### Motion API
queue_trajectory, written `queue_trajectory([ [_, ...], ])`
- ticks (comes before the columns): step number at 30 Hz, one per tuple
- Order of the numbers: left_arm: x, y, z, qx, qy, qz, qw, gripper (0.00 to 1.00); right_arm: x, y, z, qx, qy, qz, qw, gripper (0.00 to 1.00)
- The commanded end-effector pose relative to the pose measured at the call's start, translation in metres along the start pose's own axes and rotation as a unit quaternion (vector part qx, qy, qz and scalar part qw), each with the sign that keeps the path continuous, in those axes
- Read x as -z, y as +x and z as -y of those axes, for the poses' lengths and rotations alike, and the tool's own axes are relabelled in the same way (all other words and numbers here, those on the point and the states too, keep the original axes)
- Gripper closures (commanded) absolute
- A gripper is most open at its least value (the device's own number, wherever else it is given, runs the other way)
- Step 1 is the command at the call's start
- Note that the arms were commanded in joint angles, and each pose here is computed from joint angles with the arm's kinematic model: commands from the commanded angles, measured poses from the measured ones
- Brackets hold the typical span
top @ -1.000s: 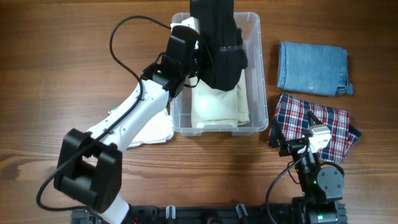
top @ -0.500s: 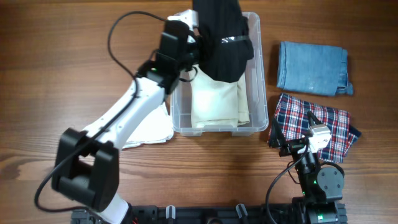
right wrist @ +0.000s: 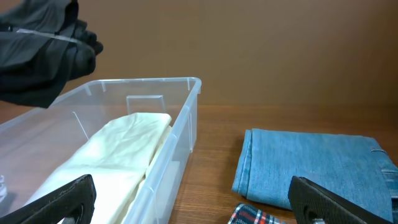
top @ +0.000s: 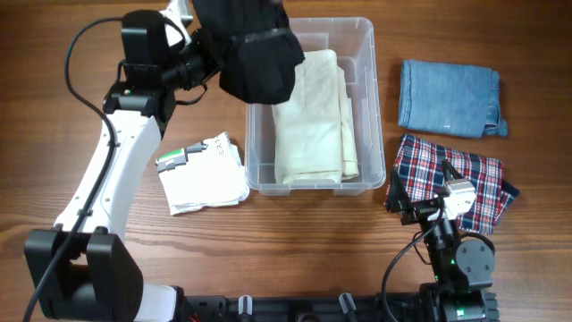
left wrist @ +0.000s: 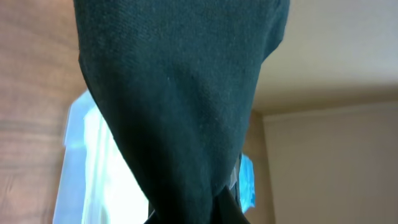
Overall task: Pack container
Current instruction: 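Carry the black garment over the container and lower it onto the cream cloth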
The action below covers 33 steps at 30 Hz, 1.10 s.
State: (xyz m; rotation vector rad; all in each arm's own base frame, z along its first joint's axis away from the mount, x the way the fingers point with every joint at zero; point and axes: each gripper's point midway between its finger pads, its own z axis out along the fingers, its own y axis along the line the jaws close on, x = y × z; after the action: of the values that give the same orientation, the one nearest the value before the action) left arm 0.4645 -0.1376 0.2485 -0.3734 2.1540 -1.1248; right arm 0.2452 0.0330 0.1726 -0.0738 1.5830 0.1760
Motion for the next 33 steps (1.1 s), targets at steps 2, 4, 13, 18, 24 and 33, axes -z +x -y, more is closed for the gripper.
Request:
queue_trajectory([
  [2, 0.006, 0.009, 0.038, -0.021, 0.053, -0.023, 0.998, 0.96, 0.000, -0.002, -0.001, 0.006, -0.002, 0.006, 1.000, 0.00],
  [4, 0.002, 0.018, 0.044, -0.025, 0.058, -0.032, 0.997, 0.96, 0.000, -0.002, -0.001, 0.006, -0.003, 0.006, 1.000, 0.00],
  [13, -0.035, 0.060, 0.052, -0.043, 0.022, -0.048, 0.998, 0.96, 0.000, -0.002, -0.001, 0.006, -0.003, 0.006, 1.000, 0.00],
  [18, -0.068, 0.087, 0.048, -0.037, 0.018, -0.071, 0.997, 0.96, 0.000, -0.002, -0.001, 0.005, -0.003, 0.006, 1.000, 0.00],
  [24, -0.095, 0.100, 0.026, 0.000, 0.003, -0.087, 0.996, 0.96, 0.000, -0.002, -0.001, 0.006, -0.002, 0.006, 1.000, 0.00],
  [33, -0.098, 0.103, 0.022, 0.002, -0.001, -0.091, 0.996, 0.96, 0.000, -0.002, -0.001, 0.006, -0.003, 0.006, 1.000, 0.00],
])
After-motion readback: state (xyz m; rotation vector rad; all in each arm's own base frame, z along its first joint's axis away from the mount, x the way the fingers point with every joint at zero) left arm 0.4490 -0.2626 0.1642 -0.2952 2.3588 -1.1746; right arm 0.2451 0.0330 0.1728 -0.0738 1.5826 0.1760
